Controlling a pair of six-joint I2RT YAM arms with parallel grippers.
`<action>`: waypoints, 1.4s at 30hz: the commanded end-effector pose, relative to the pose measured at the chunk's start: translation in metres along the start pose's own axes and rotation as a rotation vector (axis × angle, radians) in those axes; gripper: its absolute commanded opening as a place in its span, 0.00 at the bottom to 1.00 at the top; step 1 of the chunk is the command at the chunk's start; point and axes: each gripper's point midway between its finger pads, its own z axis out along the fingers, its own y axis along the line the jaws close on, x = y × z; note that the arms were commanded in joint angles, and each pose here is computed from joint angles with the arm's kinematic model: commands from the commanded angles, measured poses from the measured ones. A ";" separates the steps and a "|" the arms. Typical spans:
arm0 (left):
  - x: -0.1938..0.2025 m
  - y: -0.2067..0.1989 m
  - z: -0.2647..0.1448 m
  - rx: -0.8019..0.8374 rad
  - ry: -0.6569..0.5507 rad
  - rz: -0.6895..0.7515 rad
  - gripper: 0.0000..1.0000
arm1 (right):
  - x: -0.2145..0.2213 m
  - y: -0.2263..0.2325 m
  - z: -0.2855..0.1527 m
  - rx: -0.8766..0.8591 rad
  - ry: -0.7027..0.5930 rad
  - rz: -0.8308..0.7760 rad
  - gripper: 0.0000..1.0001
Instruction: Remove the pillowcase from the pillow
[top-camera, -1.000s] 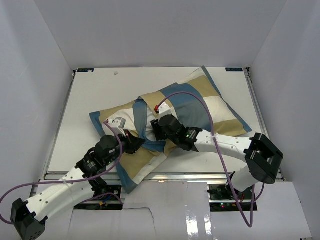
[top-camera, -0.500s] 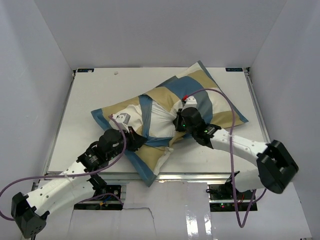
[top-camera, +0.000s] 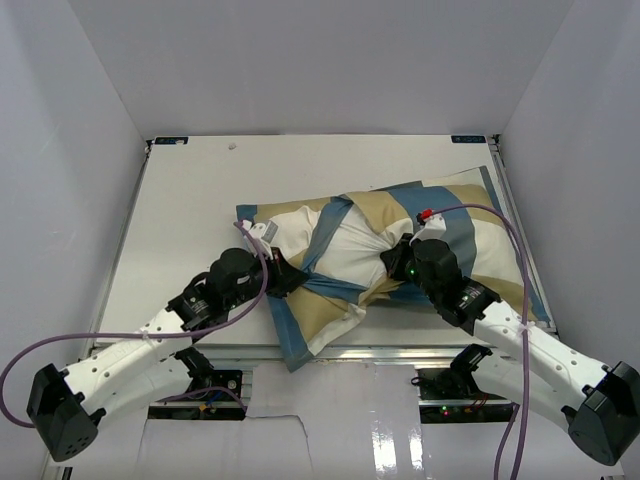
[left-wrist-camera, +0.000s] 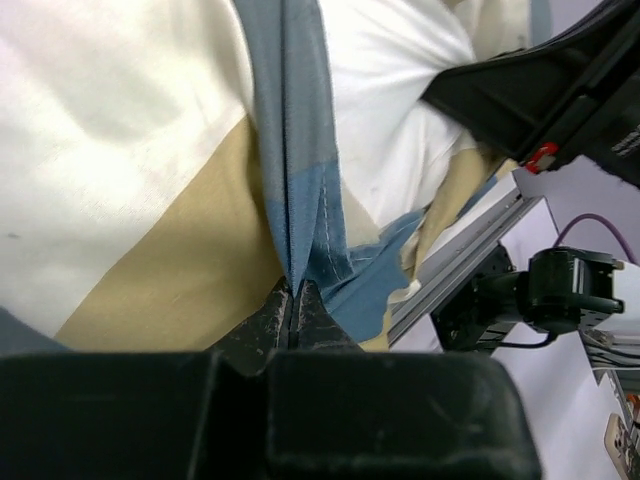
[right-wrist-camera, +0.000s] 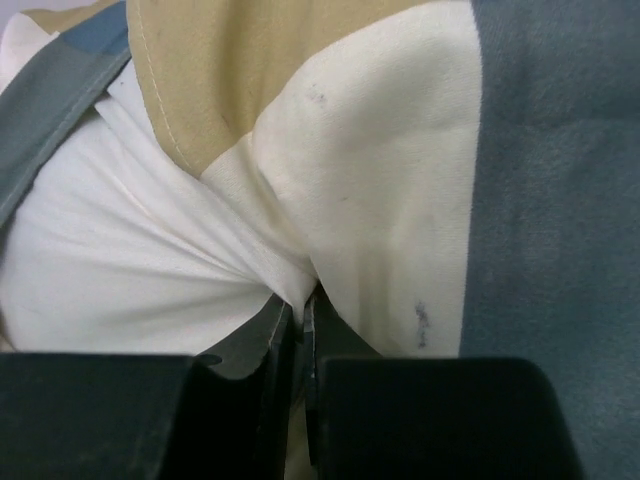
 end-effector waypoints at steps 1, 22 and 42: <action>0.020 0.048 -0.019 -0.183 -0.021 -0.040 0.00 | -0.018 -0.049 -0.002 0.226 -0.083 -0.052 0.08; 0.074 0.060 0.009 -0.032 0.003 -0.078 0.00 | 0.010 0.125 -0.042 -0.513 0.067 -0.409 0.76; 0.063 0.070 0.005 -0.121 -0.023 -0.070 0.00 | 0.053 0.062 0.064 0.034 0.155 -0.457 0.10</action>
